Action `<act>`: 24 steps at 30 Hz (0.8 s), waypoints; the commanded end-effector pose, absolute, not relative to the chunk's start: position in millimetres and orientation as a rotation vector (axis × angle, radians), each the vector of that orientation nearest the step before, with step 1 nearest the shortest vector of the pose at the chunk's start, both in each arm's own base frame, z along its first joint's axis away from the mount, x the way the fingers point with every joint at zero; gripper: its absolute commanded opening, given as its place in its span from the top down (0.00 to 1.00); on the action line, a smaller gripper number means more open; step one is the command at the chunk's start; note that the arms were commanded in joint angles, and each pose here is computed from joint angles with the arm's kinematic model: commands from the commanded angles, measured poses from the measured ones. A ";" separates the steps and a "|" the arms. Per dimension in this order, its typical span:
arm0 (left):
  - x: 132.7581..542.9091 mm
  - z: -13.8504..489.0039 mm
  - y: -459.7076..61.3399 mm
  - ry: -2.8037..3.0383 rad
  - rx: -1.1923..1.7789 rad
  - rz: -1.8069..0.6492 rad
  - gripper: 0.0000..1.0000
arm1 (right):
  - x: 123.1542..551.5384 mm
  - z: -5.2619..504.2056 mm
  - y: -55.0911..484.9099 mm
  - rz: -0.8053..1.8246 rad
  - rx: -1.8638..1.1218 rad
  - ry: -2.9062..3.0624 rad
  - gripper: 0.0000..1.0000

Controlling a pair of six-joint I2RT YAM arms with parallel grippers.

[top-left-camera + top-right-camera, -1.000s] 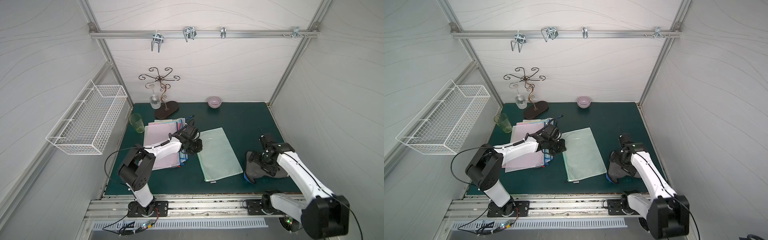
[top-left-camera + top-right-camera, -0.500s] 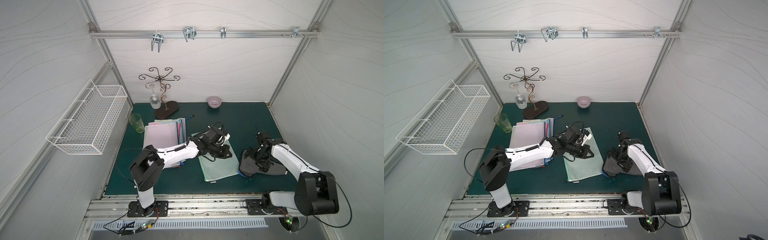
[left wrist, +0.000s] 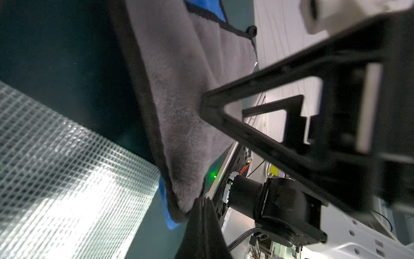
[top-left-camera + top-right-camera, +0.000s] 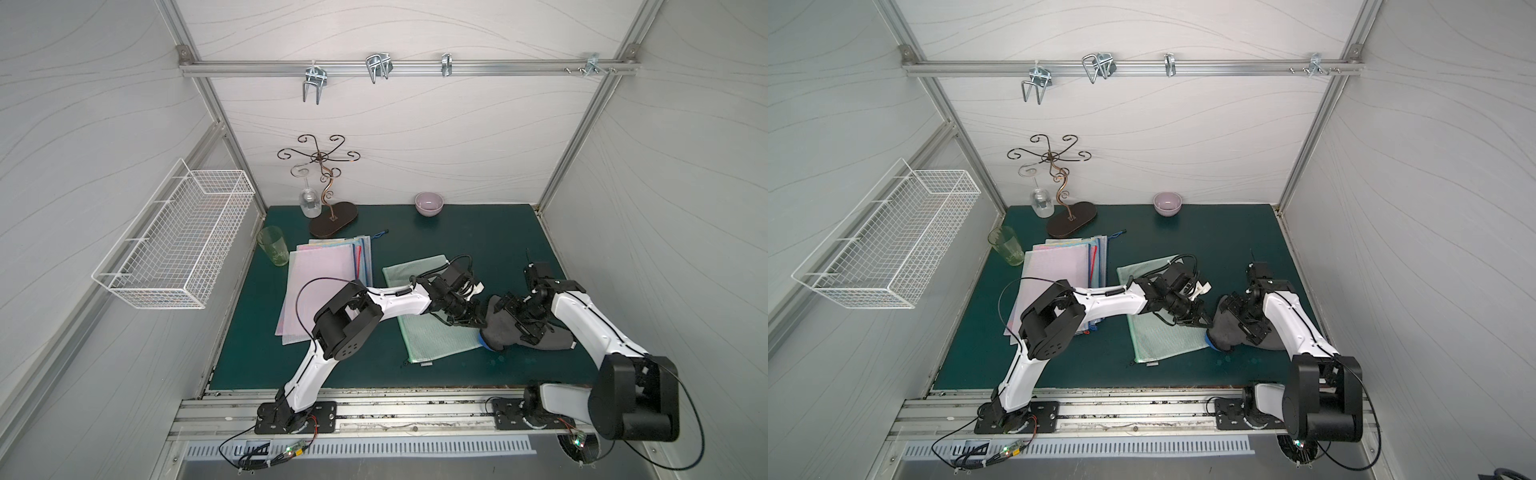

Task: Wipe the document bag
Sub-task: Place the cleaning item at the center of the board.

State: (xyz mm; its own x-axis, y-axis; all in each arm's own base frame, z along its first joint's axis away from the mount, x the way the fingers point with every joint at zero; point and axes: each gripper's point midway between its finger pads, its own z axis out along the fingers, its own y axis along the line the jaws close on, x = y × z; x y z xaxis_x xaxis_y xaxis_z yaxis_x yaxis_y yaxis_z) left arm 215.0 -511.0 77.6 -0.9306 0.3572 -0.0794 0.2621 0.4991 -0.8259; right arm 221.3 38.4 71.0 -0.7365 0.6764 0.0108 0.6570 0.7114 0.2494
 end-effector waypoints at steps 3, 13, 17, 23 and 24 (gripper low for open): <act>213.5 64.6 -527.5 -2.580 -0.430 1.363 1.00 | 208.8 74.6 33.7 0.377 1.144 2.827 0.01; 212.4 17.2 -517.1 -2.607 -0.277 1.135 1.00 | 198.4 92.9 18.0 0.402 1.168 2.753 0.01; 211.4 7.0 -514.6 -2.609 -0.259 1.092 1.00 | 199.1 116.6 12.7 0.388 1.138 2.697 0.01; 212.3 14.8 -518.5 -2.604 -0.305 1.146 1.00 | 210.3 147.9 11.6 0.428 1.041 2.577 0.03; 214.4 24.1 -520.4 -2.609 -0.326 1.188 1.00 | 214.7 150.1 14.0 0.453 1.017 2.570 0.05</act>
